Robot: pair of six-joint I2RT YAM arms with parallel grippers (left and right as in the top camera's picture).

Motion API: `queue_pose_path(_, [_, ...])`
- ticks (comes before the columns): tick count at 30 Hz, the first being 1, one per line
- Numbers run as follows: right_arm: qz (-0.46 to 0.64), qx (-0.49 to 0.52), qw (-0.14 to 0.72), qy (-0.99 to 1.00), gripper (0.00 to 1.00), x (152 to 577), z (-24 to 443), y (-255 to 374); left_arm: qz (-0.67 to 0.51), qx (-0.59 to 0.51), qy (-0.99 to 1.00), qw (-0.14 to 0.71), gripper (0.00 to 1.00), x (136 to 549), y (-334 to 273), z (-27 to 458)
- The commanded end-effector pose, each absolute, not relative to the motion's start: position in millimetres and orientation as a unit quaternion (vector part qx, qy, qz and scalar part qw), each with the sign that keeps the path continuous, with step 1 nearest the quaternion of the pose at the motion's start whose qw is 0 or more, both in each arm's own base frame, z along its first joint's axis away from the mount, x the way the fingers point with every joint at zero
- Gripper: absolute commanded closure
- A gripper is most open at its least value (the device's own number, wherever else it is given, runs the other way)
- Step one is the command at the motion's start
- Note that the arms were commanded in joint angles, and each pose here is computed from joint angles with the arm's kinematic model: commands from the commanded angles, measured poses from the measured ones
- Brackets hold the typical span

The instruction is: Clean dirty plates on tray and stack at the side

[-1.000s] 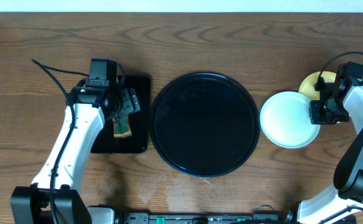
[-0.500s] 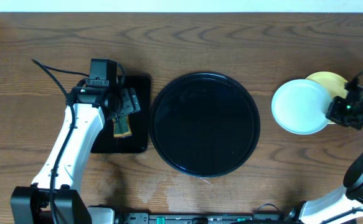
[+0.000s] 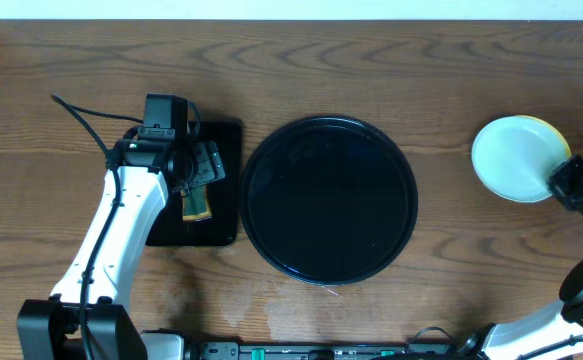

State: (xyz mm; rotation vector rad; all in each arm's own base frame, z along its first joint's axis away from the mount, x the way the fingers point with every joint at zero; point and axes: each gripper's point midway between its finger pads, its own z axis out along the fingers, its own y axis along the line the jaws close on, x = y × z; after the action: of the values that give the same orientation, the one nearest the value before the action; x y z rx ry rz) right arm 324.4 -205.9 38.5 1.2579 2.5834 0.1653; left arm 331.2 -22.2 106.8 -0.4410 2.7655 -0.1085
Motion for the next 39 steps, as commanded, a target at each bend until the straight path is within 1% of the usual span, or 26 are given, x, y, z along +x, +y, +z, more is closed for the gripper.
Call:
queue_pose_path(1, [0.023, 0.445, 0.125, 0.886, 0.53, 318, 39, -220, -0.040, -0.156, 0.971, 0.175, 0.13, 335, -22, 112])
queue_pose_path(6, [0.007, 0.444, 0.124, 0.887, 0.57, 314, 43, -223, -0.040, -0.156, 0.971, 0.175, 0.13, 335, -22, 112])
queue_pose_path(9, [0.036, 0.423, 0.149, 0.893, 0.60, 324, 57, -213, -0.040, -0.156, 0.971, 0.175, 0.13, 335, -22, 112])
queue_pose_path(11, [0.067, 0.377, 0.179, 0.906, 0.69, 338, 73, -199, -0.040, -0.156, 0.971, 0.175, 0.13, 335, -22, 112])
queue_pose_path(12, [0.079, 0.361, 0.190, 0.910, 0.72, 343, 80, -192, -0.040, -0.156, 0.971, 0.175, 0.13, 335, -22, 112])
queue_pose_path(13, [0.095, 0.335, 0.204, 0.915, 0.71, 350, 91, -179, -0.040, -0.156, 0.971, 0.175, 0.13, 335, -22, 112])
queue_pose_path(15, [0.118, 0.300, 0.215, 0.922, 0.65, 355, 105, -158, -0.040, -0.156, 0.971, 0.175, 0.13, 335, -22, 112])
queue_pose_path(18, [0.154, 0.228, 0.222, 0.936, 0.62, 361, 125, -113, -0.040, -0.156, 0.971, 0.175, 0.13, 335, -22, 112])
queue_pose_path(21, [0.179, 0.151, 0.204, 0.950, 0.58, 357, 138, -55, -0.040, -0.156, 0.971, 0.175, 0.13, 335, -22, 112])
queue_pose_path(26, [0.195, 0.014, 0.171, 0.966, 0.56, 346, 141, 30, -0.040, -0.156, 0.971, 0.175, 0.13, 335, -22, 112])
queue_pose_path(29, [0.188, -0.053, 0.155, 0.968, 0.49, 338, 138, 72, -0.040, -0.156, 0.971, 0.175, 0.13, 335, -22, 112])
queue_pose_path(33, [0.165, -0.122, 0.173, 0.963, 0.42, 341, 139, 111, -0.040, -0.156, 0.971, 0.175, 0.13, 335, -22, 112])
queue_pose_path(34, [0.156, -0.137, 0.182, 0.961, 0.37, 342, 139, 120, -0.040, -0.156, 0.971, 0.175, 0.13, 335, -22, 112])
queue_pose_path(35, [0.151, -0.149, 0.188, 0.959, 0.22, 344, 140, 126, -0.041, -0.156, 0.971, 0.175, 0.13, 336, -22, 112])
queue_pose_path(36, [0.148, -0.159, 0.194, 0.957, 0.01, 344, 141, 133, -0.042, -0.155, 0.971, 0.179, 0.13, 337, -22, 113])
queue_pose_path(39, [0.143, -0.185, 0.201, 0.951, 0.01, 342, 142, 150, -0.043, -0.155, 0.969, 0.187, 0.13, 341, -22, 114])
